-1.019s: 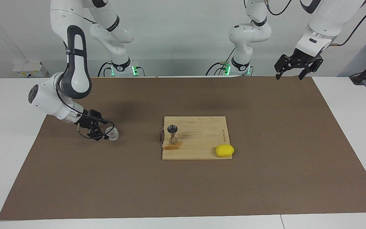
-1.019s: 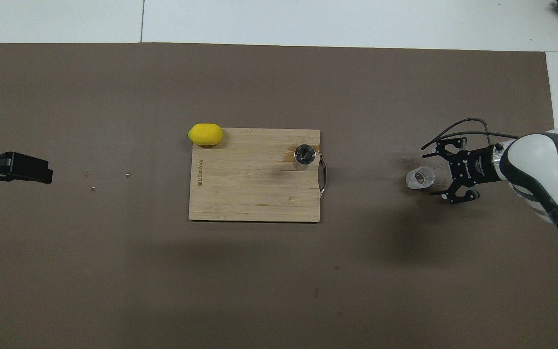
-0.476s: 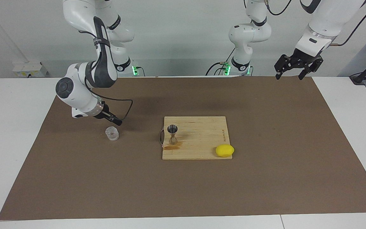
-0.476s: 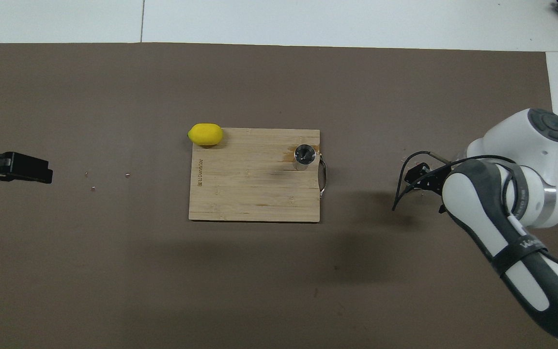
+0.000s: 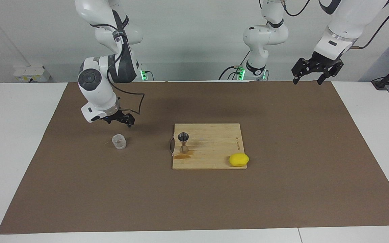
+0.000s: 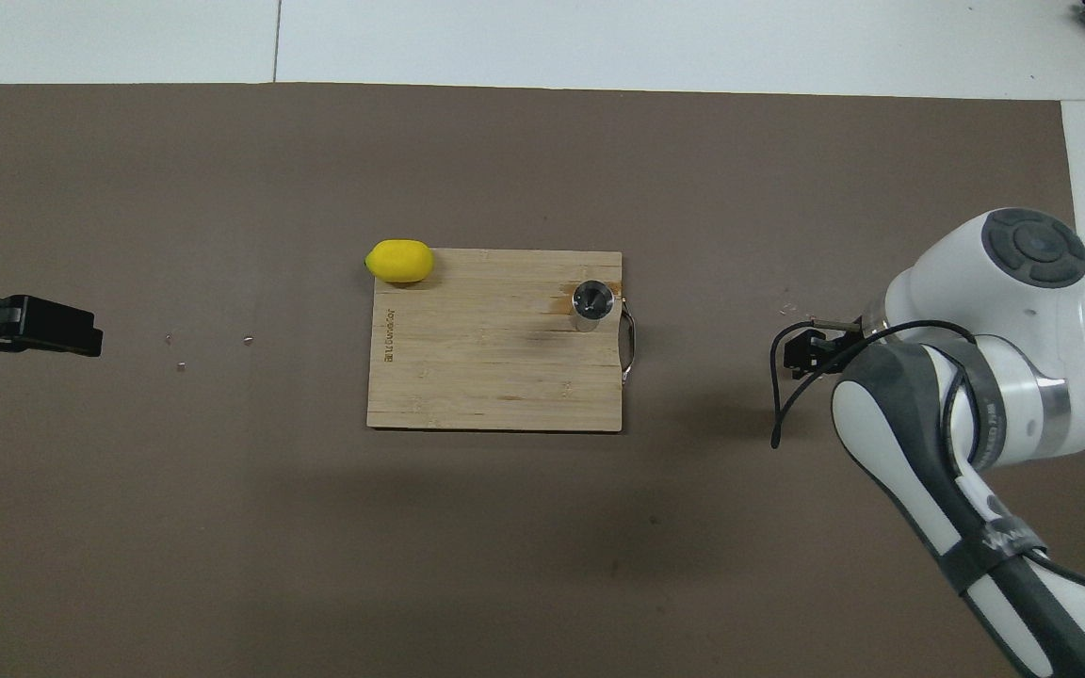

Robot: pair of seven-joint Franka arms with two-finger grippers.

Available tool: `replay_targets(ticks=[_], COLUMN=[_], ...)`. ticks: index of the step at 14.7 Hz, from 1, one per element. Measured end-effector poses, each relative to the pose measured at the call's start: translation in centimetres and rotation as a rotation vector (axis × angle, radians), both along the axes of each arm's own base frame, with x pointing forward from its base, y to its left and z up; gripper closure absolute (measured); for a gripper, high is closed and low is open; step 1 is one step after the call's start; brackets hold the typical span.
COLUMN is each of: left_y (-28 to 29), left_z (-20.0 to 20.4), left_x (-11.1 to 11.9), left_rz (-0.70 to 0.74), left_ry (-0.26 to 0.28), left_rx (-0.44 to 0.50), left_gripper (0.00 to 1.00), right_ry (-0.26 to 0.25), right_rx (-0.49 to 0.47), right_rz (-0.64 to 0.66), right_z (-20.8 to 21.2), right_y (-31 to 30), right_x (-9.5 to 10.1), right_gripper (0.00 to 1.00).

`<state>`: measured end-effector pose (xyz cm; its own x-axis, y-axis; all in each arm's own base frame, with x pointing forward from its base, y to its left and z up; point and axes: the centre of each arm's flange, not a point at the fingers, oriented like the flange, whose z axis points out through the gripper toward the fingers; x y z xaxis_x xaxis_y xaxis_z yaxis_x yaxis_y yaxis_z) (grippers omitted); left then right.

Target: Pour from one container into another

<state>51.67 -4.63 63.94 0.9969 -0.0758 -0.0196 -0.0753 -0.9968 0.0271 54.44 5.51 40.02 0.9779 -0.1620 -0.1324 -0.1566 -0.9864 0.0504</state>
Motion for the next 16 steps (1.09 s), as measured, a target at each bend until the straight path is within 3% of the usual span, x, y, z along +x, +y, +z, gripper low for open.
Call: replay_targets(ticks=[4,6,11,16], left_y=[0.0,0.0,0.0,0.0], left_z=[0.0,0.0,0.0,0.0], left_x=[0.0,0.0,0.0,0.0], left_rz=[0.0,0.0,0.0,0.0], left_ry=[0.0,0.0,0.0,0.0], left_rx=[0.0,0.0,0.0,0.0], left_gripper=[0.0,0.0,0.0,0.0], right_ry=[-0.149,-0.19,-0.184,-0.136], right_rx=[0.013,0.013,0.011,0.008], right_rz=[0.04,0.038,0.03,0.009], right_z=[7.8,11.6,20.5,22.6], right_y=[-1.4,-1.4,-1.7,-2.7], right_x=[0.3,0.3,0.3,1.0], right_gripper=[0.0,0.0,0.0,0.0])
